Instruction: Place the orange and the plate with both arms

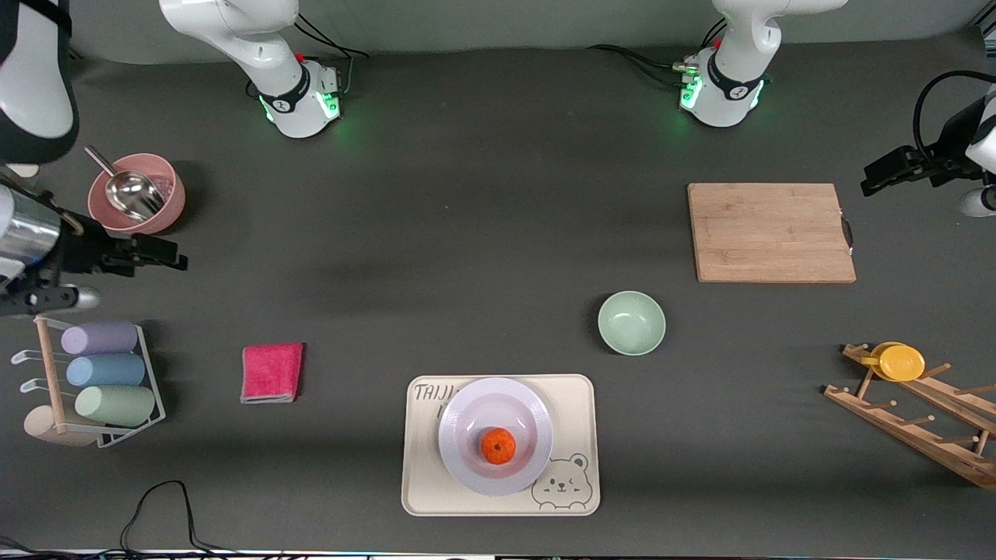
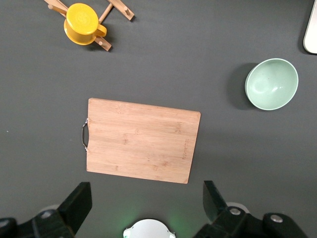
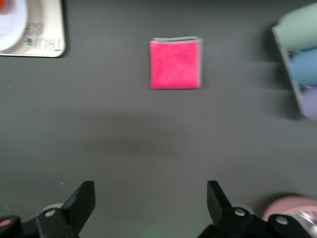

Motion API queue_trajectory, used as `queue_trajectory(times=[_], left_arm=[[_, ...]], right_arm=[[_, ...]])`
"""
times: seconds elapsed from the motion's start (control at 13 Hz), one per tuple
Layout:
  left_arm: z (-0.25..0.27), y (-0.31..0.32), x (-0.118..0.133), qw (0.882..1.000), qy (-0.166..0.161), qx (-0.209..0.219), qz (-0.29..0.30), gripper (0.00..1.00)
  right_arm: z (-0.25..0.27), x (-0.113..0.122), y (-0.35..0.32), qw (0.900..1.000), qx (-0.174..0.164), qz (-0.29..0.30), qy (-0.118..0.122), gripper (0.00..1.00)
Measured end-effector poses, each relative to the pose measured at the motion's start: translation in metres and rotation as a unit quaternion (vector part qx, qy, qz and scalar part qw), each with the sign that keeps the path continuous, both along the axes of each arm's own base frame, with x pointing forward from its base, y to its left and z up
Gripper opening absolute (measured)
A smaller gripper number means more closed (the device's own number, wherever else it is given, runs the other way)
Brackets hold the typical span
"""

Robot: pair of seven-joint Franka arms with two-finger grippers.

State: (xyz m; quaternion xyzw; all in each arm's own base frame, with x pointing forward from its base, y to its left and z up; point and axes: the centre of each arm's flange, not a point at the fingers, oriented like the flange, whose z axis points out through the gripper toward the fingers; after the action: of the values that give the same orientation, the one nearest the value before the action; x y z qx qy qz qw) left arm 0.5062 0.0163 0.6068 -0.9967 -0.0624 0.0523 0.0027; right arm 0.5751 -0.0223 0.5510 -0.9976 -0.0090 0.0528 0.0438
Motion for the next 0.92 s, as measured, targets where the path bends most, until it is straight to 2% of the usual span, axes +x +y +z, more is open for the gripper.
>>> queue_trajectory(times=[0.23, 0.38, 0.92], left_arm=[[0.008, -0.001, 0.002, 1.0, -0.005, -0.001, 0.0, 1.0], [0.015, -0.001, 0.003, 1.0, -0.012, -0.001, 0.001, 1.0], [0.026, 0.005, 0.002, 1.0, -0.017, 0.0, 0.004, 1.0]], right_arm=[[0.033, -0.011, -0.007, 0.999, -0.03, -0.005, -0.028, 1.0], [0.05, -0.01, -0.009, 0.998, -0.045, -0.005, -0.045, 1.0], [0.042, -0.008, -0.01, 0.998, -0.048, -0.006, -0.03, 1.0]])
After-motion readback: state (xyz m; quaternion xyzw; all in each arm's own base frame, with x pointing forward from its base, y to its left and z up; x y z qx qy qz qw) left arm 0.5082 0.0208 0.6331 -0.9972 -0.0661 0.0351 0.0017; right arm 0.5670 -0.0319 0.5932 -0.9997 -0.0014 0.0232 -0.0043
